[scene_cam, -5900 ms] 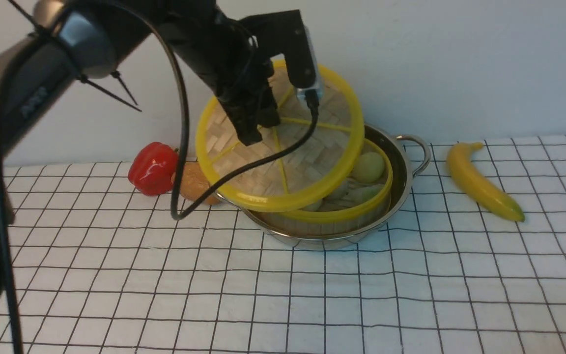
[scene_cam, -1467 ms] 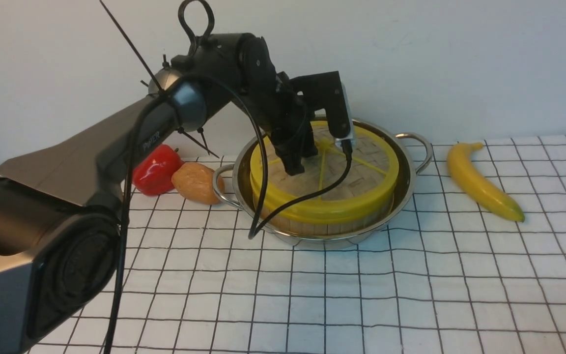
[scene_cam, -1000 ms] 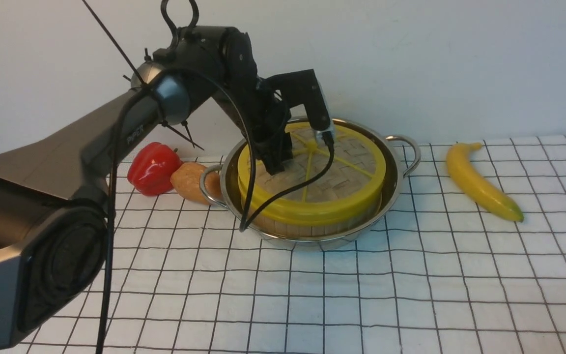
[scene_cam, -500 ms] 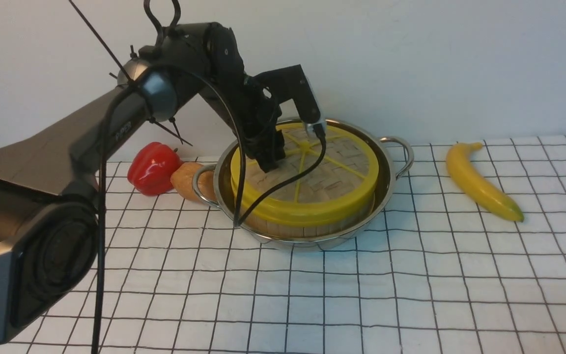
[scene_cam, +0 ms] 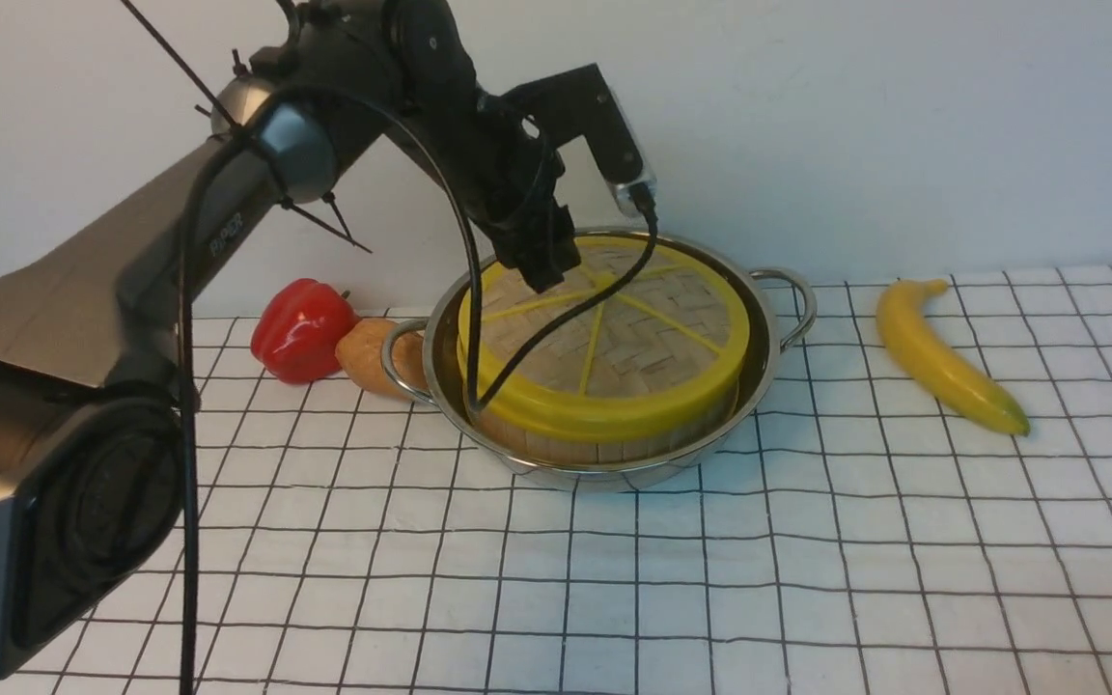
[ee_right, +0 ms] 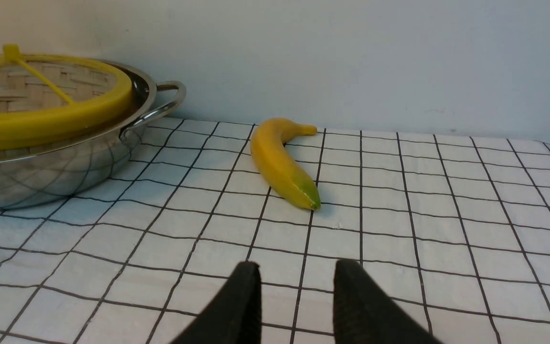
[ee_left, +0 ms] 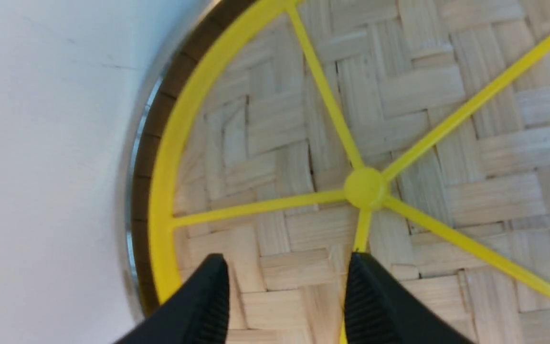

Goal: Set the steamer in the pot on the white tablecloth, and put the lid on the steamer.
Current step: 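Place the yellow bamboo steamer lid onto the steamer in the pot with the left gripper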

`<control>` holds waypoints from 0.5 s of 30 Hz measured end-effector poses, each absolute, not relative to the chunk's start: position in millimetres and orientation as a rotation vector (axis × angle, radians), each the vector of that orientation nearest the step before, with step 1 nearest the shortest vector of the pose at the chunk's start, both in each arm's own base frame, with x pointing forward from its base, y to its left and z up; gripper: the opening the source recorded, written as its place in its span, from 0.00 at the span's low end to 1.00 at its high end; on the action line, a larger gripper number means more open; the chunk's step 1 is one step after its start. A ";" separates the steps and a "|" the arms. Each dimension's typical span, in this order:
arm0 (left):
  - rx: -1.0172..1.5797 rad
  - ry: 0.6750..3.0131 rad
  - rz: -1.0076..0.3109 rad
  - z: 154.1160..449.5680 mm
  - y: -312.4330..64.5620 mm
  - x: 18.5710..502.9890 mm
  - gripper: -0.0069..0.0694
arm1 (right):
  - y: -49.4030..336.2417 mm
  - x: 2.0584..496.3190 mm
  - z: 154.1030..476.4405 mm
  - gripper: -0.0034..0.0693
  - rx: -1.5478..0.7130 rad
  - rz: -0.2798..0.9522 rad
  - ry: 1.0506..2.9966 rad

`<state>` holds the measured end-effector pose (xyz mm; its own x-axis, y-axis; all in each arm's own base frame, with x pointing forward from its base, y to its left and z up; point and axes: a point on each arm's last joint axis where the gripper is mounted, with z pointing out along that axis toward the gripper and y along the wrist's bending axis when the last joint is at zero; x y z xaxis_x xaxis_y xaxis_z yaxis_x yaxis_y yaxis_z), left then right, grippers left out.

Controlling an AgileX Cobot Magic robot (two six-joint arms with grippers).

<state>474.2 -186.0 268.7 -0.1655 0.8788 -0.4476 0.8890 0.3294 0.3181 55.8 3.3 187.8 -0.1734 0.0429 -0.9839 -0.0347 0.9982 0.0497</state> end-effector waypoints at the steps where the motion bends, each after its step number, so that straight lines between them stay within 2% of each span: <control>1: 1.544 2.037 -0.033 271.1 -186.5 473.6 0.51 | 3.3 55.8 187.8 0.38 0.006 0.069 1.744; 9: 1.613 1.909 -0.143 273.2 -197.4 471.3 0.51 | 3.3 55.8 187.8 0.38 0.006 0.069 1.744; 15: 1.669 1.854 -0.141 258.5 -201.9 476.5 0.51 | 3.3 55.8 187.8 0.38 0.006 0.069 1.744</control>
<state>476.5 -201.9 258.5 0.0031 0.8584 -0.5129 0.9261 0.1910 0.3254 55.8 3.3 187.8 -0.1734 0.0429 -0.9839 -0.0347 0.9982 0.0497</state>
